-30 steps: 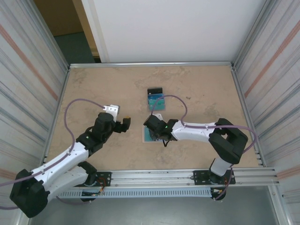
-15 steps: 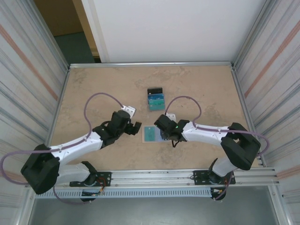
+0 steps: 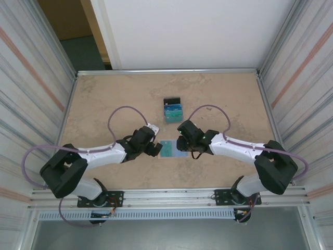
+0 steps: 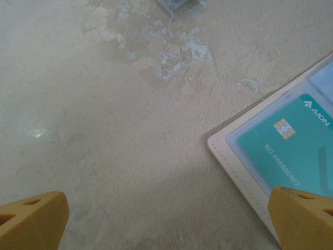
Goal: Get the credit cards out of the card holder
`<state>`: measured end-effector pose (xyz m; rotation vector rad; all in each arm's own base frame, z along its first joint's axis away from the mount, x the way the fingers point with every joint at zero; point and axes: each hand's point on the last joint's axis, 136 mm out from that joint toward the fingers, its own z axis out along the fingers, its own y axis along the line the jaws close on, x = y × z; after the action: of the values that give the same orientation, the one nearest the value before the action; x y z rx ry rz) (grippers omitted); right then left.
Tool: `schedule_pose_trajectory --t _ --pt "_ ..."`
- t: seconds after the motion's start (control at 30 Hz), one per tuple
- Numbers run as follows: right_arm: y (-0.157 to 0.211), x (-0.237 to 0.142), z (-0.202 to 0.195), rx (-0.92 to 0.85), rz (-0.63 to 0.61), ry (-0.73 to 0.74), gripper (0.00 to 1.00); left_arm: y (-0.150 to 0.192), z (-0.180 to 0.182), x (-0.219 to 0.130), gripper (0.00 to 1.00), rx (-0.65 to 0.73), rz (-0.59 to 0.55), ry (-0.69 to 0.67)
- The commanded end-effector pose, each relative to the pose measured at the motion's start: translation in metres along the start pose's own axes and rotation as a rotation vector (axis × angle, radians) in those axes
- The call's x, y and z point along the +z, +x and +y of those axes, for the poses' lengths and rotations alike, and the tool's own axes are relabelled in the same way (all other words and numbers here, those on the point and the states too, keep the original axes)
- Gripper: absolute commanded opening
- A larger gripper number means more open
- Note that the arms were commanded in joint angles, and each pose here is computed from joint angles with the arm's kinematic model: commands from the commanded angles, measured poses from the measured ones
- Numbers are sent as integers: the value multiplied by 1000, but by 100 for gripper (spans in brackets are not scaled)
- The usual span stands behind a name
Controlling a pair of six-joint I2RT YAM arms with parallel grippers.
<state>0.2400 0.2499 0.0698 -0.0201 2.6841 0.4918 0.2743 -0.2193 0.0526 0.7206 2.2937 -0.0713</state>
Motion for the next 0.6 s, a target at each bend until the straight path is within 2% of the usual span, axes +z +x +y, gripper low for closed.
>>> schedule_pose_trajectory --t 0.0,0.2,0.57 --pt "-3 6 26 15 47 -116 27 -3 -8 5 99 11 -15 22" --pt "0 22 37 57 113 -195 25 9 -7 12 99 26 22 -5" --pt "6 38 36 132 183 -237 25 29 -11 22 99 65 90 -27"
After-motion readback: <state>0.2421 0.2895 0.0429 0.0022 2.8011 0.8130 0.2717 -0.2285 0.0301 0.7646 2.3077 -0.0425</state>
